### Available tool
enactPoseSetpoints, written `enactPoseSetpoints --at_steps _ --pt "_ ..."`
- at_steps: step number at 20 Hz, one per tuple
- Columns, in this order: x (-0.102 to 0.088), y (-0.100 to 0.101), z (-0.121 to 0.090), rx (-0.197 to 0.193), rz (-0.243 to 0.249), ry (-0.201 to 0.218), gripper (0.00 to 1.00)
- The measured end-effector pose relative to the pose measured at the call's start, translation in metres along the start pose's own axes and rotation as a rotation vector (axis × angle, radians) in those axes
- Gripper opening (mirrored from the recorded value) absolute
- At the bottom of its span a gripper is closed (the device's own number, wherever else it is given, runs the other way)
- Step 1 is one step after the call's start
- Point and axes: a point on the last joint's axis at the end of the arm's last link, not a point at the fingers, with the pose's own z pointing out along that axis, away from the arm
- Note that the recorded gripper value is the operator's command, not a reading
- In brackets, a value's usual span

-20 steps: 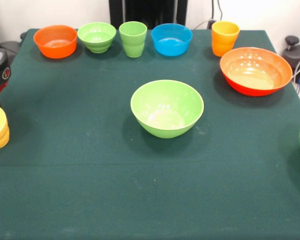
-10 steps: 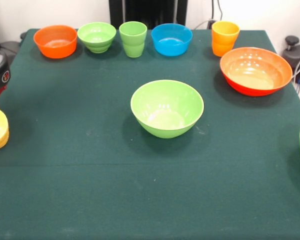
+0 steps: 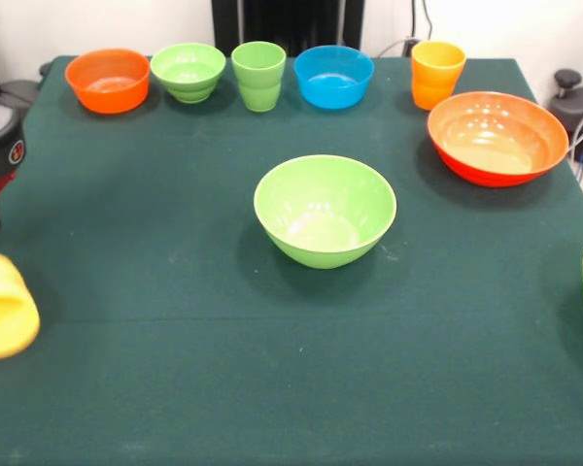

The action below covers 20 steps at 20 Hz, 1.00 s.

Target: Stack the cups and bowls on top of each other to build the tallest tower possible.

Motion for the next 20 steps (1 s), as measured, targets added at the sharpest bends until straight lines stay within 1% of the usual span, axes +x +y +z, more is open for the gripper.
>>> enactPoseSetpoints --at_steps 2,4,6,7,10,13,15,18,19,20 --pt "0.010 0.003 -0.011 0.015 0.016 -0.001 0.00" --pt "0.015 0.005 -0.016 0.023 0.028 0.002 0.00" --pt "0.027 0.009 -0.027 0.036 0.054 0.010 0.00" --pt "0.031 0.011 -0.030 0.038 0.062 0.012 0.00" --pt "0.039 0.016 -0.040 0.044 0.088 0.014 0.00" --pt "0.040 0.018 -0.043 0.038 0.088 0.011 0.00" --pt "0.037 0.020 -0.044 0.035 0.091 0.011 0.00" --pt "0.024 0.021 -0.043 0.031 0.105 0.011 0.00" --pt "0.008 0.022 -0.042 0.028 0.123 0.012 0.00" --pt "-0.003 0.022 -0.041 0.026 0.135 0.012 0.00"
